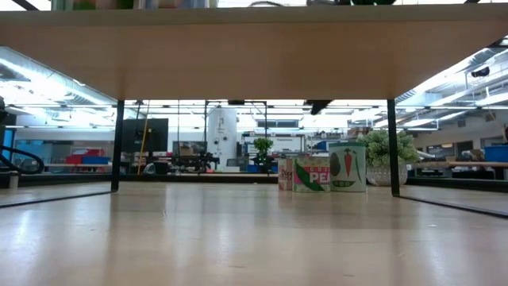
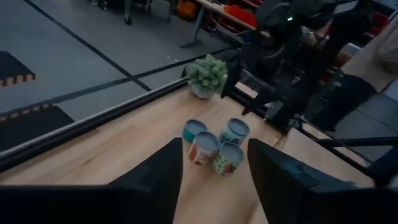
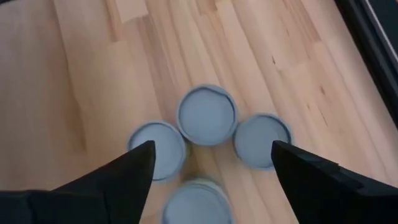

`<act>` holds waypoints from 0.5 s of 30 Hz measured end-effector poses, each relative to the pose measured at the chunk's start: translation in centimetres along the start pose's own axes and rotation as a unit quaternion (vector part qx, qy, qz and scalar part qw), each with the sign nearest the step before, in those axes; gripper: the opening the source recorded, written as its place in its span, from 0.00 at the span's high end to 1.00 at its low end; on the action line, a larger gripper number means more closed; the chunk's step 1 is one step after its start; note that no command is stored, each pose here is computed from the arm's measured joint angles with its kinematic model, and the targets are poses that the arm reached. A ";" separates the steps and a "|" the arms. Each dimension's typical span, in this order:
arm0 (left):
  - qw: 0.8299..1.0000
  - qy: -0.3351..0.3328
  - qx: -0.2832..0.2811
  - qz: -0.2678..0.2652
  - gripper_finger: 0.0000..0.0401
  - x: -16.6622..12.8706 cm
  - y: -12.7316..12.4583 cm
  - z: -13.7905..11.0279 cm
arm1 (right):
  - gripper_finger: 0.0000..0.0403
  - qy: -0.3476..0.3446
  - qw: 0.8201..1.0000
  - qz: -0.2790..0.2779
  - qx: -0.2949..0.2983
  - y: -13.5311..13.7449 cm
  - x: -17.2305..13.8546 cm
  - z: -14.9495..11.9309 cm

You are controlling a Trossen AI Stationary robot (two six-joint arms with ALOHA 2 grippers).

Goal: Pick and place cans onto a shelf
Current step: Put the canned mixed vegetables on the shelf

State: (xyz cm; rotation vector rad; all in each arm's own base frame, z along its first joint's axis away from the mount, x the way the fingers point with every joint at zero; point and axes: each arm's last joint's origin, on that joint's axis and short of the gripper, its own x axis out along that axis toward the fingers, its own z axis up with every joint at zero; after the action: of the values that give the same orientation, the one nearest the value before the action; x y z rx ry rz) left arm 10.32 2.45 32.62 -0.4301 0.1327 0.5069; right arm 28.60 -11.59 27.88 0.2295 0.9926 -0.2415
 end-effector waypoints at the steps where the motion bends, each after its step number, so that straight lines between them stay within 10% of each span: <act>1: 1.000 0.002 0.000 -0.004 0.52 0.0 0.0 0.0 | 0.17 -0.004 1.000 -0.001 0.001 -0.2 0.1 -0.3; 15: 0.999 0.025 -0.012 -0.032 0.49 0.0 -0.1 -0.2 | 0.06 0.005 0.998 -0.018 0.065 -1.4 2.9 -3.9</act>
State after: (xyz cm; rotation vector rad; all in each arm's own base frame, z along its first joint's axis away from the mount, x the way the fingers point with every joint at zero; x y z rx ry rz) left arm 10.37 2.23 32.46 -0.4699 0.1605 0.4345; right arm 26.62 -12.01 23.26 0.3320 0.9932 -0.3393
